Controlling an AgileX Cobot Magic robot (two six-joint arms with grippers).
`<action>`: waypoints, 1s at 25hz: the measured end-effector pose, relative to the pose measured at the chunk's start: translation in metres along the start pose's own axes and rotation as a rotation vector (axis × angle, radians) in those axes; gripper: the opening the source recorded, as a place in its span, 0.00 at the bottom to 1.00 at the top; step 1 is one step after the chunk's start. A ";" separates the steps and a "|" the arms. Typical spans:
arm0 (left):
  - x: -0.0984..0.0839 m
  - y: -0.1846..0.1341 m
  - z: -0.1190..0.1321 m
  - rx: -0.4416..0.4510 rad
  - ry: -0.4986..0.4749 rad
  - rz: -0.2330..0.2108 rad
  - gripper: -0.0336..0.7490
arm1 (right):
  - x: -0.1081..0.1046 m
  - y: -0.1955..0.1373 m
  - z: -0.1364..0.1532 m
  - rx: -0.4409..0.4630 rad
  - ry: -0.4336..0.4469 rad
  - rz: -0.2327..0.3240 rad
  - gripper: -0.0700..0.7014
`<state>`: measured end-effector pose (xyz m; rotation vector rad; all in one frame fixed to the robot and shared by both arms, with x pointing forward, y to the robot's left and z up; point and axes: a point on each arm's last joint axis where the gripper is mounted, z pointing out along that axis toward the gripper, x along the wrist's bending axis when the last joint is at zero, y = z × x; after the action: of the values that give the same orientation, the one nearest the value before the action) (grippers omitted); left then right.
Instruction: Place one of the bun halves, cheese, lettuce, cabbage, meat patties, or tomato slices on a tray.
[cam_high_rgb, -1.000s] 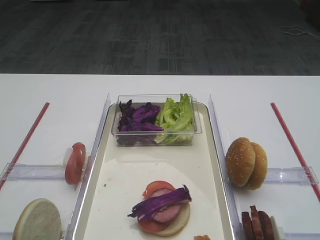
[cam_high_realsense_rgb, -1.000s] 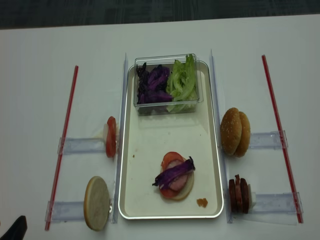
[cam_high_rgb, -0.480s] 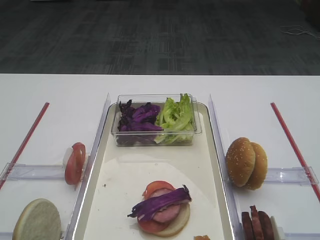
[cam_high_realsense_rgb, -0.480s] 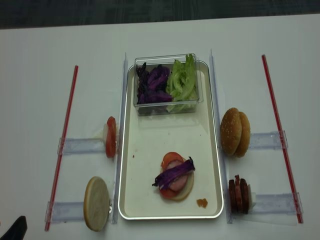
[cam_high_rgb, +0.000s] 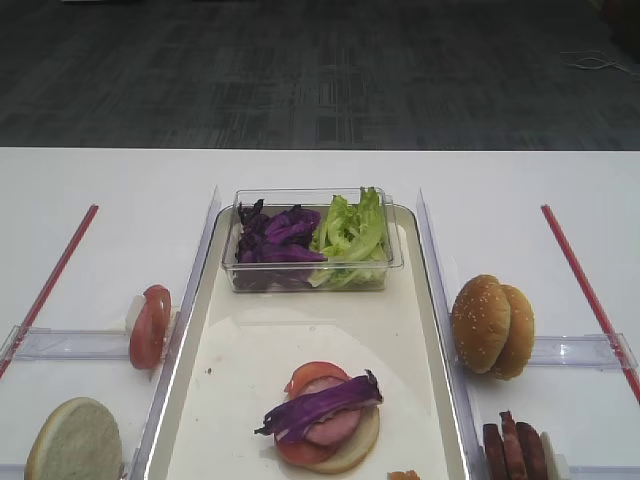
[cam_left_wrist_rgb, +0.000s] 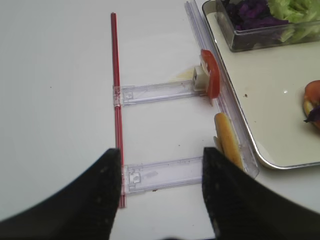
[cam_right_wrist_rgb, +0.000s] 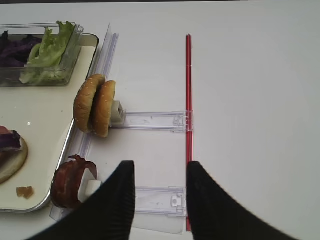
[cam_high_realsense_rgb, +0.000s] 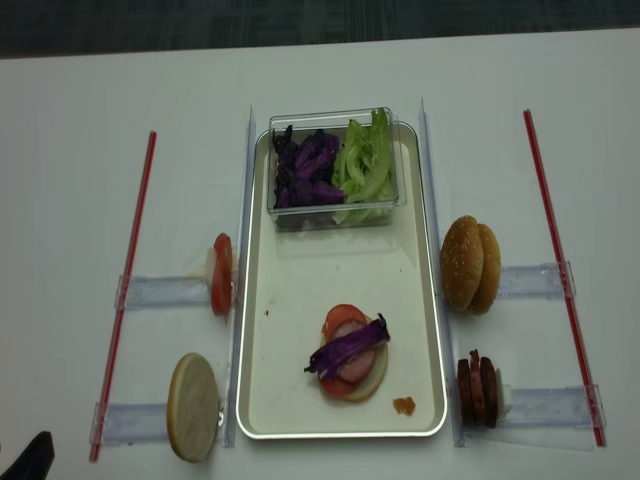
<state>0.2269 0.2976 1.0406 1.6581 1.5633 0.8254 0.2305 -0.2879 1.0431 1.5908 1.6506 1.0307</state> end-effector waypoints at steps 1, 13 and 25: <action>0.000 0.000 0.000 0.000 0.000 0.000 0.53 | 0.000 0.000 0.000 0.000 0.000 0.000 0.44; 0.000 0.000 0.000 0.000 0.000 0.000 0.53 | 0.000 0.000 0.000 0.000 0.000 0.000 0.44; 0.000 0.000 0.000 0.000 0.000 0.000 0.53 | 0.000 0.000 0.000 0.000 0.000 0.002 0.44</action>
<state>0.2269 0.2976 1.0406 1.6581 1.5633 0.8254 0.2305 -0.2879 1.0431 1.5926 1.6495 1.0316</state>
